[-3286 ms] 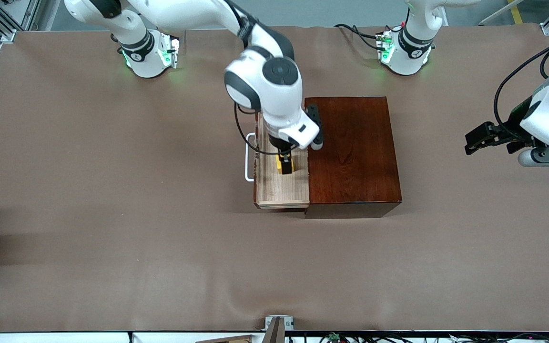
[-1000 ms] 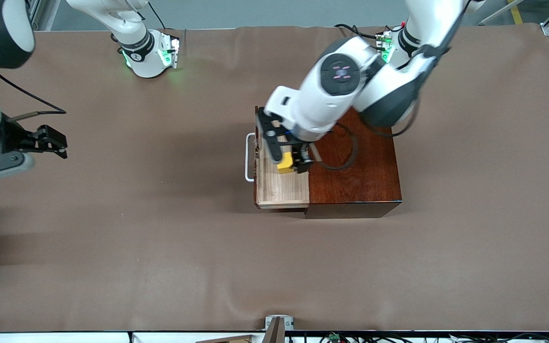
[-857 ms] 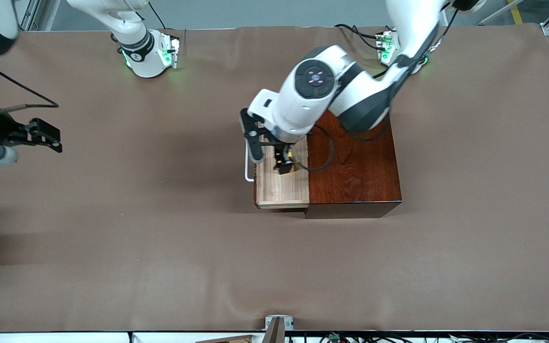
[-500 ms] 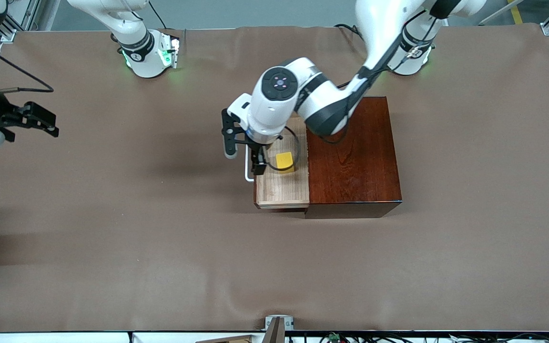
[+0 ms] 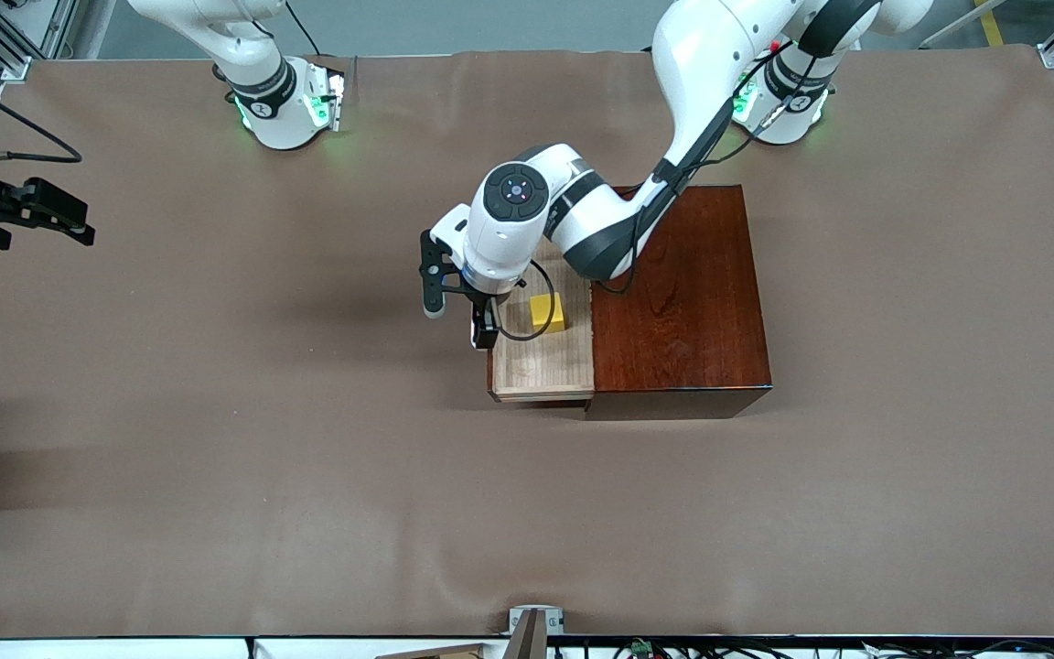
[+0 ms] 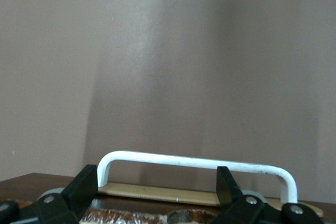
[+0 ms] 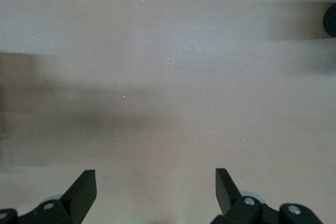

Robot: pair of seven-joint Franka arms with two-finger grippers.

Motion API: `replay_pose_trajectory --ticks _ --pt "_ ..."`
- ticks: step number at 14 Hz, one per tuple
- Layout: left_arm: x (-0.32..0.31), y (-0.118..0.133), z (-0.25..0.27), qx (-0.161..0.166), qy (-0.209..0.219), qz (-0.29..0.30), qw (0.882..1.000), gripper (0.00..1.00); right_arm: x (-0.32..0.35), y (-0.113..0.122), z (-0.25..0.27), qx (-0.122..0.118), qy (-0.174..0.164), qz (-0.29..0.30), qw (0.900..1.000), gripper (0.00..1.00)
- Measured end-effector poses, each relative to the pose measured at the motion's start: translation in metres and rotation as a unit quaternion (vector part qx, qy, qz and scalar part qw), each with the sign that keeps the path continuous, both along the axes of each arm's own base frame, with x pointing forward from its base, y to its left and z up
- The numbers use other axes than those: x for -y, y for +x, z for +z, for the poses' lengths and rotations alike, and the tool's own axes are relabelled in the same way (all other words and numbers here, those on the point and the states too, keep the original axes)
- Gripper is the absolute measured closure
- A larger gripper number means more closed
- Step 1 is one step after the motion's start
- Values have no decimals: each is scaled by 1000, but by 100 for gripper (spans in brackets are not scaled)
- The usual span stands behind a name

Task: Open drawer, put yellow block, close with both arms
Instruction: 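Lower the left gripper to the drawer front beside the handle, then push the drawer shut into the box with the left gripper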

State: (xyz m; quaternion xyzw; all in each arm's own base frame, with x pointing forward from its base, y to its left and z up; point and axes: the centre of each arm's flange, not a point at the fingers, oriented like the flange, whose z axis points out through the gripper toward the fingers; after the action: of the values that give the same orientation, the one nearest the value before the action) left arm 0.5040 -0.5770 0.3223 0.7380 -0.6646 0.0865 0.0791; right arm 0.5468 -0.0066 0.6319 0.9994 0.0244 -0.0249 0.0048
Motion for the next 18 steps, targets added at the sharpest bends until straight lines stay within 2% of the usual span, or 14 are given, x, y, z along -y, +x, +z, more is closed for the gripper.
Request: replay_pose_trajectory --ticks 4,7,12,18 --pt "2 -2 -1 7 10 -3 1000 0 4 0 2 3 0 -3 1000 0" --pt "0 -3 4 -3 30 -8 1000 0 4 1 3 5 1 -4 1000 0" --pt "-21 -4 15 -24 113 -21 993 0 4 1 5 9 2 -7 1000 0" --pt "-30 -10 10 -8 182 -41 982 0 4 1 5 9 3 -7 1000 0"
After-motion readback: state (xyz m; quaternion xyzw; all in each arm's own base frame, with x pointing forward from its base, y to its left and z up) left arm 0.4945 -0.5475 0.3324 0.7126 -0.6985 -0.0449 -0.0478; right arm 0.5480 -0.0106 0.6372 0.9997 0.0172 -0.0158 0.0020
